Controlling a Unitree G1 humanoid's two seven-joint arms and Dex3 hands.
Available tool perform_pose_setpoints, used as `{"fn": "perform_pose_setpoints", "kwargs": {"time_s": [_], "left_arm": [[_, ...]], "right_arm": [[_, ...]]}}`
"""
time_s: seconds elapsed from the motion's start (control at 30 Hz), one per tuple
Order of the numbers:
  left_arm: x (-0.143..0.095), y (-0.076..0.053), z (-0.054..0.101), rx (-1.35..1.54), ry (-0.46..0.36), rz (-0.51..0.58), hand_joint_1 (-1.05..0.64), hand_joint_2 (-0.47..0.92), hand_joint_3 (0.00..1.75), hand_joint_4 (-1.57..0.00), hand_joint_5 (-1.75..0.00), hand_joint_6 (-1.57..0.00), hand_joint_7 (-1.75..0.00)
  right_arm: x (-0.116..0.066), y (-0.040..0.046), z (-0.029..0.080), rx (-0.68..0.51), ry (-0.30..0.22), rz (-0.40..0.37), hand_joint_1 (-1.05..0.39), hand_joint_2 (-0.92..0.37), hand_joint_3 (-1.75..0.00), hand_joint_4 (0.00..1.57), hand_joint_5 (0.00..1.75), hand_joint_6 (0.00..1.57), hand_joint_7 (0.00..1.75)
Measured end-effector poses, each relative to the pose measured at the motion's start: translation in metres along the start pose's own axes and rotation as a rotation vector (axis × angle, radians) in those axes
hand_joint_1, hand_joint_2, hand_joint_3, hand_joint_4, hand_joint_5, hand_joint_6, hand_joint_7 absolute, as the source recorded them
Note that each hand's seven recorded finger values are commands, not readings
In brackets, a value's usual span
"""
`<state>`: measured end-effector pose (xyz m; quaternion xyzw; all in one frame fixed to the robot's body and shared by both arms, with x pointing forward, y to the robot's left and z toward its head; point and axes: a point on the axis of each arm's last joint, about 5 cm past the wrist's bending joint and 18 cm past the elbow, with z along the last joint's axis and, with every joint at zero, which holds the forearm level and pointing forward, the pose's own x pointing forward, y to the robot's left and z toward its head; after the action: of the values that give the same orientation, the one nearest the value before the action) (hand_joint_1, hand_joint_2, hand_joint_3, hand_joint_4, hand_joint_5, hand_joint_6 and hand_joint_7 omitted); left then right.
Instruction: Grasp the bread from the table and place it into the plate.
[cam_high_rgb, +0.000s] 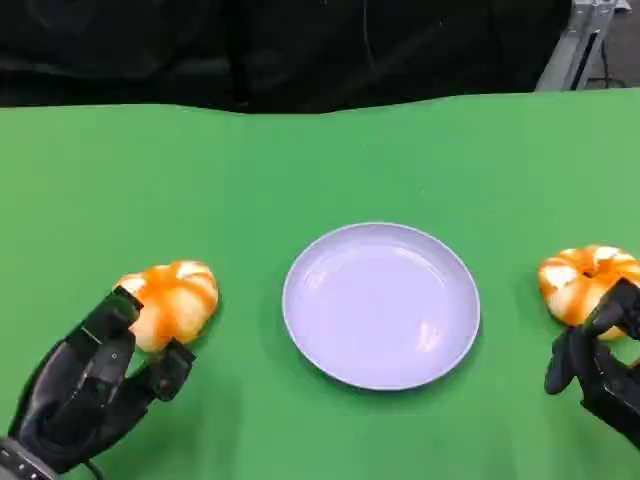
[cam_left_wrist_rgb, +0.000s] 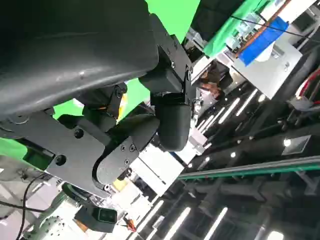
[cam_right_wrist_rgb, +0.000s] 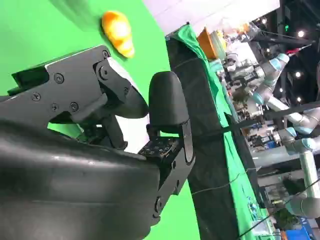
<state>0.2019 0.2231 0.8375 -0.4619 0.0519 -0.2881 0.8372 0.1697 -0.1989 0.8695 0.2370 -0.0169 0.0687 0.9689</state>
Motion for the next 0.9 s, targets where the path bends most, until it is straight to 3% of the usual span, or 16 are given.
{"fn": "perform_pose_setpoints", "kwargs": {"time_s": [0.4,0.6,0.67,0.73,0.8,0.83,0.9], "left_arm": [[0.0,0.0,0.0,-0.003,0.001,0.009,-0.19,0.57,1.25,-0.83,-1.75,-0.77,-1.74],[-0.001,0.0,-0.001,-0.003,0.0,0.011,-0.17,0.56,1.3,-0.84,-1.75,-0.81,-1.63],[-0.001,0.0,0.0,0.014,-0.007,0.018,-0.13,0.51,1.25,-0.82,-1.67,-0.9,-1.28],[-0.002,-0.003,0.001,0.104,-0.04,0.066,-0.16,0.53,1.01,-0.79,-1.5,-0.9,-1.04],[0.0,-0.009,0.0,0.219,-0.075,0.126,-0.23,0.72,0.49,-0.75,-1.2,-0.93,-0.69],[0.001,-0.013,0.0,0.289,-0.096,0.159,-0.27,0.78,0.38,-0.72,-1.1,-0.91,-0.59],[0.002,-0.018,0.0,0.418,-0.122,0.206,-0.37,0.88,0.23,-0.69,-0.71,-0.87,-0.26]], "right_arm": [[0.0,0.0,0.0,0.0,-0.002,0.001,-0.09,-0.64,-1.07,0.78,1.75,0.7,1.57],[0.0,-0.0001,0.0,-0.002,-0.001,0.002,-0.09,-0.64,-1.06,0.78,1.75,0.7,1.56],[0.0,-0.0002,0.0,-0.003,-0.001,0.002,-0.08,-0.64,-1.07,0.79,1.75,0.71,1.56],[0.001,-0.0002,0.001,-0.003,-0.002,0.0,-0.08,-0.64,-1.07,0.8,1.75,0.72,1.56],[0.001,-0.0001,0.001,-0.003,-0.003,0.0,-0.08,-0.64,-1.08,0.8,1.75,0.71,1.56],[0.001,0.0,0.001,-0.003,-0.004,0.002,-0.08,-0.64,-1.08,0.8,1.75,0.71,1.56],[0.002,0.0,0.001,-0.003,-0.005,0.003,-0.08,-0.64,-1.08,0.79,1.75,0.71,1.56]]}}
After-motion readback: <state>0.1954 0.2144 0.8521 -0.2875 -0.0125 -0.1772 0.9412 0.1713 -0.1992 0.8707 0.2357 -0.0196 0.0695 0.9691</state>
